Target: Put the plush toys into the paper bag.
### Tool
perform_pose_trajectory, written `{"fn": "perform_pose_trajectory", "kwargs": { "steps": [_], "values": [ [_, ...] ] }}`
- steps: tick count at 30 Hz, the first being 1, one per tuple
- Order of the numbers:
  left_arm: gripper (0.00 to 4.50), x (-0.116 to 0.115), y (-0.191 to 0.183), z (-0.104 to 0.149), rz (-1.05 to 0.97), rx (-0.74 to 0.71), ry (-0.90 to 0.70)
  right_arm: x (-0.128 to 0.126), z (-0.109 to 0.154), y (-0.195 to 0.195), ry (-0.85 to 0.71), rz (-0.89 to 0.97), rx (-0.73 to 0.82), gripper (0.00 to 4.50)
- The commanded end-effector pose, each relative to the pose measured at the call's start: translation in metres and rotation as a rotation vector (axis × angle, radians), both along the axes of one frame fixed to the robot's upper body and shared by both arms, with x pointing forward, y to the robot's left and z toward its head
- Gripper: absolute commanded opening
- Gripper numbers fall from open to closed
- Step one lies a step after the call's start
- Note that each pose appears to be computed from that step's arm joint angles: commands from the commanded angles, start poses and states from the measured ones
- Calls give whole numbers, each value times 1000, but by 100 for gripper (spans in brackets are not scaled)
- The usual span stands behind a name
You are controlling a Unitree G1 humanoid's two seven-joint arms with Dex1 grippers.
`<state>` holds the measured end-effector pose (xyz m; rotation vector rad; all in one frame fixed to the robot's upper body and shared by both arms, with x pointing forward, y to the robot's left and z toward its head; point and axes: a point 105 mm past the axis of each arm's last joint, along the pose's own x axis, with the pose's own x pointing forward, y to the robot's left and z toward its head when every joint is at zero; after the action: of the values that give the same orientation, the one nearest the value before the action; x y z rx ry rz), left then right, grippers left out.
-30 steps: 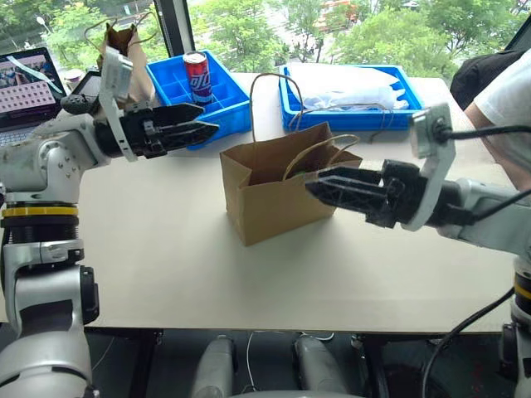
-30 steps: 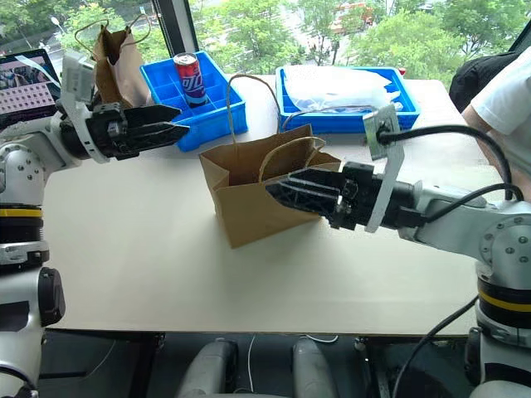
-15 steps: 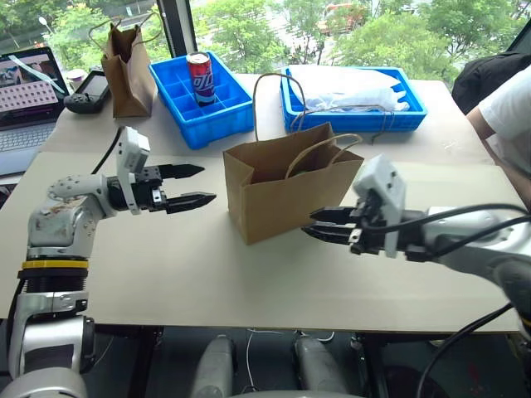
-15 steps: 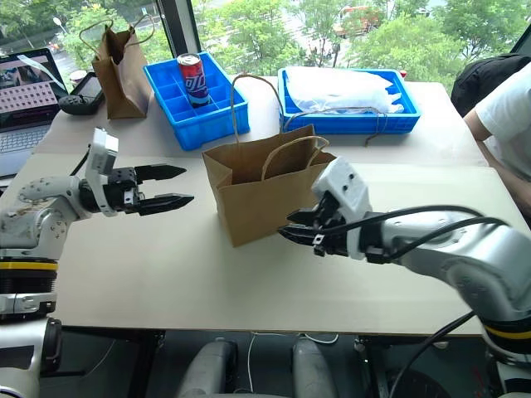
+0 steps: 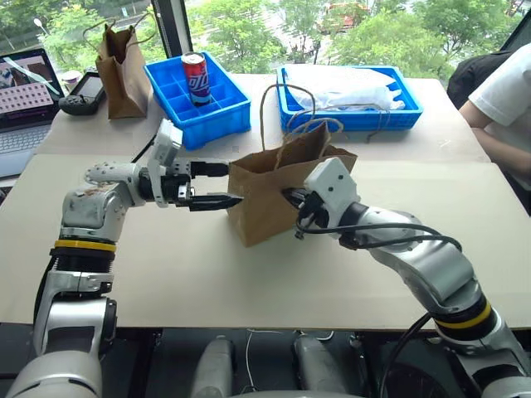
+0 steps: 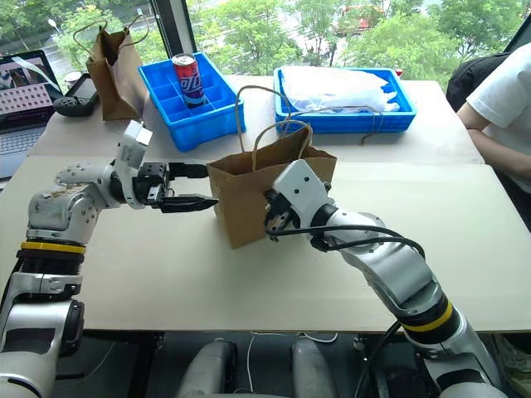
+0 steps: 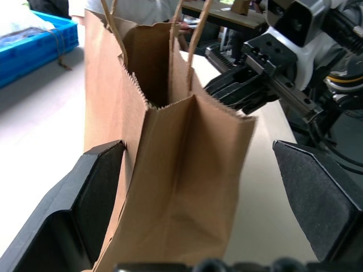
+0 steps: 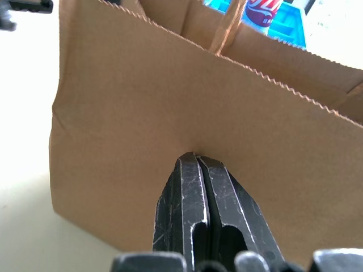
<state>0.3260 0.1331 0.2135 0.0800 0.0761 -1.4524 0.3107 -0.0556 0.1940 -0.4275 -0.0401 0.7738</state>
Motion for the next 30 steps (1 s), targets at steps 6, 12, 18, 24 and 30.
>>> {"fn": "perform_pose_trajectory", "kwargs": {
  "steps": [6, 12, 18, 24, 30],
  "values": [
    [450, -1, -5, 9, -27, 2, -33, 0, 12, 18, -57, 18, 66, 3],
    [450, 4, -18, 3, 6, -29, -2, 2, 11, 21, -52, 11, 82, 3],
    [302, 16, -19, -1, 71, -18, -8, 3, 10, 21, -54, 0, 85, 0],
    [76, 20, -21, -2, 82, -28, -5, 3, 10, 18, -55, -13, 86, 0],
    [2, 36, -19, -2, 147, -41, -18, -5, 11, 7, -56, -19, 56, 0]
  ]
}}
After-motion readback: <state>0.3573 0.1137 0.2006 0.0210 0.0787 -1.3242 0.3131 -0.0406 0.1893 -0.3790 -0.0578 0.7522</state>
